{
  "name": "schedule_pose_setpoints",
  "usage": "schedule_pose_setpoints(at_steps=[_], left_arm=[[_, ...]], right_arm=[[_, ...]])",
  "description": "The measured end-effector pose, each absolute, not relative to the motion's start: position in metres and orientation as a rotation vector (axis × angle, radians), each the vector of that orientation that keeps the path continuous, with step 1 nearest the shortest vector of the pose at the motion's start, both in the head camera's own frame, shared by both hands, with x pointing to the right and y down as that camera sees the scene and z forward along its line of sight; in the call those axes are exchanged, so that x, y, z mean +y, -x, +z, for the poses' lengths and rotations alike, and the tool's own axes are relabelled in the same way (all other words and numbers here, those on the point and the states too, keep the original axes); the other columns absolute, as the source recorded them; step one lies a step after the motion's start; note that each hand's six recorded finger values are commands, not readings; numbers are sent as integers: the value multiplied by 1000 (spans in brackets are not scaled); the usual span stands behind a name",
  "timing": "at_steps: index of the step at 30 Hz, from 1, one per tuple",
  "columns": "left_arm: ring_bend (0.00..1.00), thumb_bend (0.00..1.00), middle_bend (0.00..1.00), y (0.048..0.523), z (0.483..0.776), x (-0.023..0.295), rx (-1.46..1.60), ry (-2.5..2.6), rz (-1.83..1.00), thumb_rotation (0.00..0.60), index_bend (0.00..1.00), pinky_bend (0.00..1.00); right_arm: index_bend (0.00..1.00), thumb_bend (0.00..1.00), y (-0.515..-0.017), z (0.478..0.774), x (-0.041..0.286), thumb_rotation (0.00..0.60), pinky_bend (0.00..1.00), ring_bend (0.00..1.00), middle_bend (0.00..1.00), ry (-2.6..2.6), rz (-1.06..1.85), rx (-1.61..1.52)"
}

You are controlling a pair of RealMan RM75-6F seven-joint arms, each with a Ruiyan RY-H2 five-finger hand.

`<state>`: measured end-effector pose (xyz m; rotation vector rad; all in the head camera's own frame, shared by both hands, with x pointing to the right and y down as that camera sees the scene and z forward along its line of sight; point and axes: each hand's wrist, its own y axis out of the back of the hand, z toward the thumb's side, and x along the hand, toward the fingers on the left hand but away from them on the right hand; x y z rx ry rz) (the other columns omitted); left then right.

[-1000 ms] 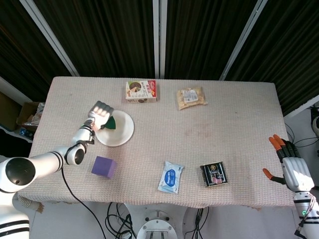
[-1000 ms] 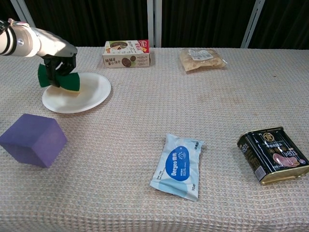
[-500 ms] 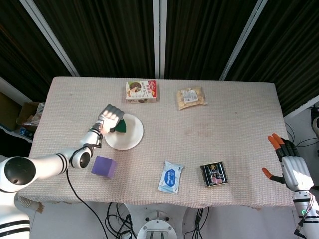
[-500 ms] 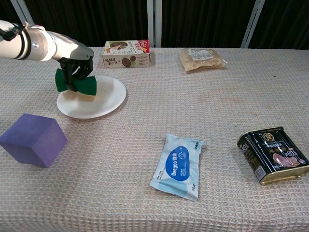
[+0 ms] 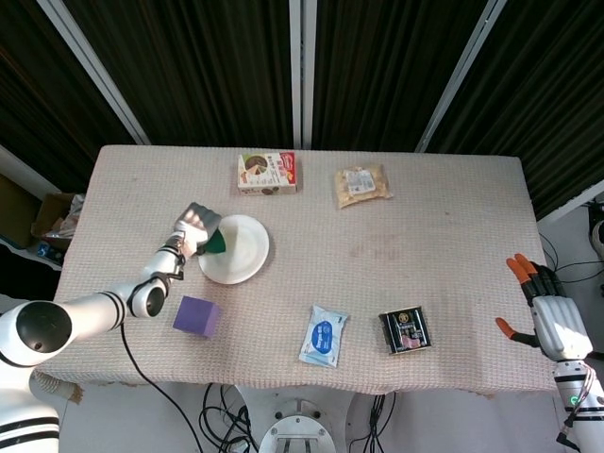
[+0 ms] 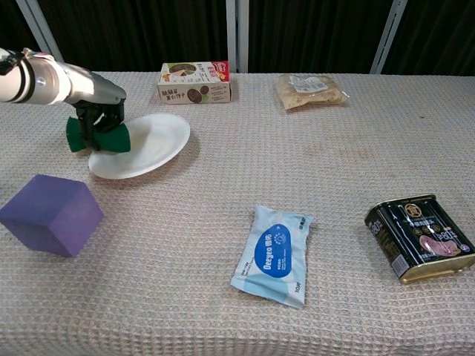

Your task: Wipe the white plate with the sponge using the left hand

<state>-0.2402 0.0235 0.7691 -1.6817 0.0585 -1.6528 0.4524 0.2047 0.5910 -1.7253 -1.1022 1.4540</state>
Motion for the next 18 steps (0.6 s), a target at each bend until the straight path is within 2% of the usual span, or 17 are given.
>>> schedule_pose_setpoints(at_steps=[11, 18], left_arm=[[545, 506, 645, 207, 751, 18, 151, 1739, -1563, 600, 657, 457], [542, 503, 628, 228, 739, 0, 363, 1796, -1603, 600, 640, 451]], right_arm=[[0, 146, -454, 591, 205, 600, 0, 0, 40, 1725, 1458, -1111], [0, 145, -455, 591, 205, 600, 0, 0, 41, 1723, 1455, -1112]])
